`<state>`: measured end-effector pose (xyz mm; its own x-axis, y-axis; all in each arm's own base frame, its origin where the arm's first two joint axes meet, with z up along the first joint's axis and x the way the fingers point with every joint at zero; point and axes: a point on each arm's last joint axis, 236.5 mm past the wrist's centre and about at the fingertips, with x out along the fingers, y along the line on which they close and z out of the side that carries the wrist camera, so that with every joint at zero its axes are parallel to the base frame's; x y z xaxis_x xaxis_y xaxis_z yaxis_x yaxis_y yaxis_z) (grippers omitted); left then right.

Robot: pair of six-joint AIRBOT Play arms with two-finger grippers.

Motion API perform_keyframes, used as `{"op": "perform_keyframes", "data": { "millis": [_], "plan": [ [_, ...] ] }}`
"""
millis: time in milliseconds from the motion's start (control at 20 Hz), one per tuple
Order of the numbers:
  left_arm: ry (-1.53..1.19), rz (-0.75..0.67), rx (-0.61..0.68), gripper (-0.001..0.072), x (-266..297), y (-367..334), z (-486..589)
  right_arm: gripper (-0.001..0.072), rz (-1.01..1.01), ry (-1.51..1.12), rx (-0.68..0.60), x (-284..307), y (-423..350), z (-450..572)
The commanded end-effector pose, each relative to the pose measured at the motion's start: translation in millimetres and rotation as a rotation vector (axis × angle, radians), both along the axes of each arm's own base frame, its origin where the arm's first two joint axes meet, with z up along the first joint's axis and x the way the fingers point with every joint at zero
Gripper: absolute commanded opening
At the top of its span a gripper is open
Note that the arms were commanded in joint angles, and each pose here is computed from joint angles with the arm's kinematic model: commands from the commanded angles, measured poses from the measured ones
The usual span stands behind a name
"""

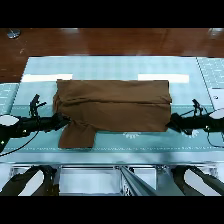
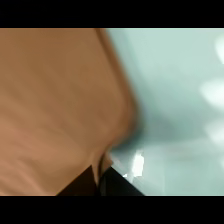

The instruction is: Fold the shirts.

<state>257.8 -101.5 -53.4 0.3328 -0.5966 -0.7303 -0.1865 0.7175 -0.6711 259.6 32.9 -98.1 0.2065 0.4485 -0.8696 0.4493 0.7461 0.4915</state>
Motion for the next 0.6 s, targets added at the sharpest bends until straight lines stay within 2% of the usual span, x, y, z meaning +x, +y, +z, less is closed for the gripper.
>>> {"op": "perform_keyframes", "data": {
  "millis": [0,300,550],
  "plan": [
    [-0.053,-0.029,0.029,0.0027,13.8,11.4,21.4,0.0025,0.098,-0.034,0.034,16.3,8.7,20.1],
    [-0.276,0.046,0.117,0.0026,97.5,43.5,87.9,0.0025,0.099,-0.230,-0.035,103.2,-16.8,85.7],
    [-0.262,0.009,0.111,0.0027,178.9,38.9,78.1,0.0025,0.073,-0.278,-0.035,178.9,-34.9,90.5]
  ]
}}
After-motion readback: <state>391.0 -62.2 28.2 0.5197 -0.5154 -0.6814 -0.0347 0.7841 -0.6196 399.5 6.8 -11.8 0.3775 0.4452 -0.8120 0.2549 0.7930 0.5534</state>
